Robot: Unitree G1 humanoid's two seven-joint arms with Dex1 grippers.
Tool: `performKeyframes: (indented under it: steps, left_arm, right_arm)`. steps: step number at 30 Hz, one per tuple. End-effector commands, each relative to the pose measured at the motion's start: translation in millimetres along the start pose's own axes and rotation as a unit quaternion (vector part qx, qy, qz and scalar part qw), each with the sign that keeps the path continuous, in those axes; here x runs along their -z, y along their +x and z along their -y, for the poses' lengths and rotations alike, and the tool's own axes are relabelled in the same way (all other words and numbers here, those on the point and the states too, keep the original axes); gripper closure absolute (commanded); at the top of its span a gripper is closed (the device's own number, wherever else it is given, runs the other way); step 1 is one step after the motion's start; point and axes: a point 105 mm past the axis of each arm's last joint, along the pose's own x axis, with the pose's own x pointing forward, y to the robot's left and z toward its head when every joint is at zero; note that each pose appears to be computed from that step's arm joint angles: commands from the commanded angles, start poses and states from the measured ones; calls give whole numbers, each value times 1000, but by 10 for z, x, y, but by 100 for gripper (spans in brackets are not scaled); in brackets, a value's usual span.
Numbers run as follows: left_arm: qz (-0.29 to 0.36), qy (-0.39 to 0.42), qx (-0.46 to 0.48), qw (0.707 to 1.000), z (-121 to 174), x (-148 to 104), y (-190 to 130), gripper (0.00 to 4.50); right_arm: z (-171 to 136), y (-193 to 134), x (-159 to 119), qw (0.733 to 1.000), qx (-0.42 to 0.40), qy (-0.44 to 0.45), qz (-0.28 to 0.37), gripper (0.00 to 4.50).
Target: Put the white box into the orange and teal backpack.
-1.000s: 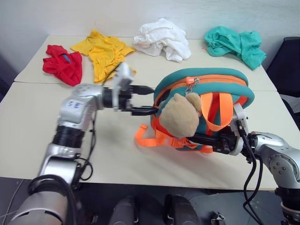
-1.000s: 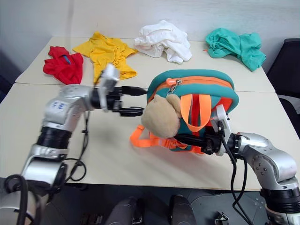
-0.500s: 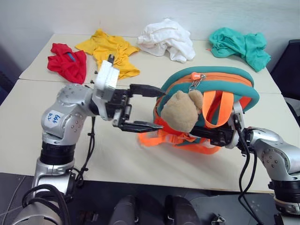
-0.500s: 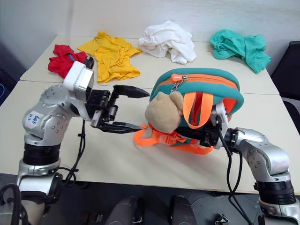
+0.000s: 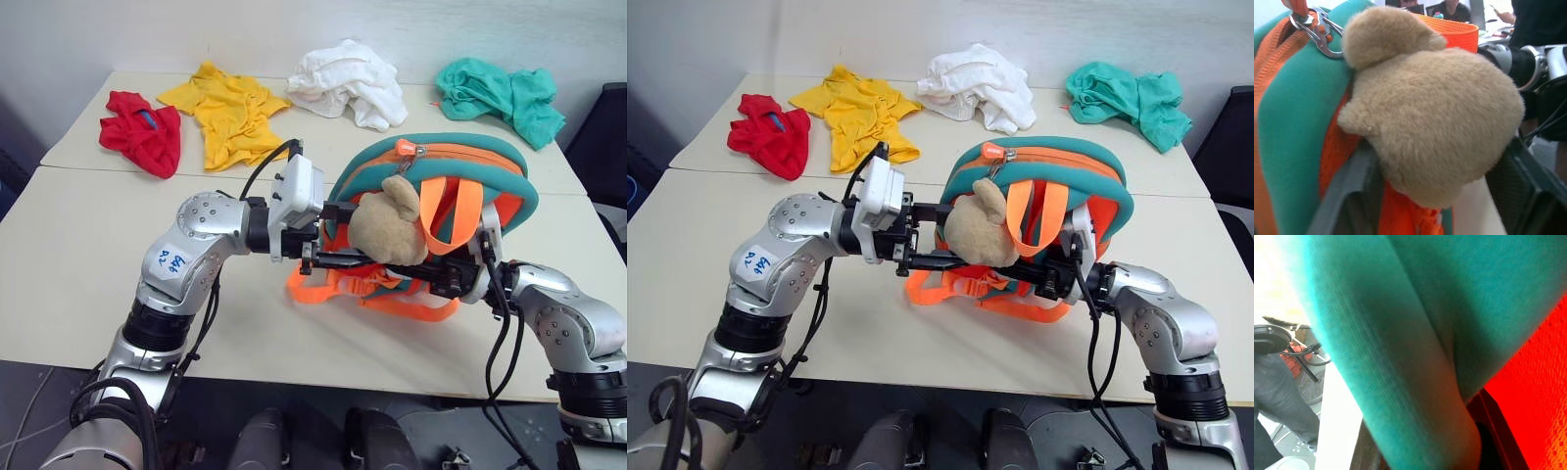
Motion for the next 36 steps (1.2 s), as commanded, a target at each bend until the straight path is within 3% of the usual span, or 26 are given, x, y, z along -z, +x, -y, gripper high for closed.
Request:
performKeyframes:
  steps: [1,5,8,10,13,16,19,22,28,32,36]
  left_arm:
    - [52,-8,-13,999,-15,-222,-156,300]
    - [50,-22,-17,998,-84,-337,-534,377]
    - [-5,-17,-93,996,-364,-274,-955,389]
    - [-50,-48,-176,982,-637,-87,-1326,389]
    - [-133,-71,-216,965,-737,360,-1520,389]
    - [-199,-80,-199,956,-661,795,-1483,389]
    - [-154,-121,-186,963,-579,1001,-1246,389]
    - [-132,-150,-168,965,-432,1149,-1064,389]
    - [-95,-173,-141,970,-131,1213,-786,389]
    - [-96,-186,-164,964,-36,1227,-828,273]
    - [-91,-180,-189,961,22,1147,-1012,131]
  right_arm:
    - [-49,-34,-105,999,5,-24,24,404]
    - [-40,-82,-57,999,15,-20,24,404]
    - [-27,-119,-49,999,27,-17,30,404]
    - [-12,-149,-35,999,37,-15,35,404]
    - [0,-172,-22,998,43,-17,35,404]
    - [7,-177,-31,998,47,-18,38,404]
    - [-5,-162,-27,998,47,-16,40,404]
    - [-25,-156,-18,998,46,-13,42,404]
    - [-15,-150,-10,998,51,-2,49,404]
    - [0,-164,-4,997,56,13,50,404]
    - [6,-217,1,997,59,-1,39,277]
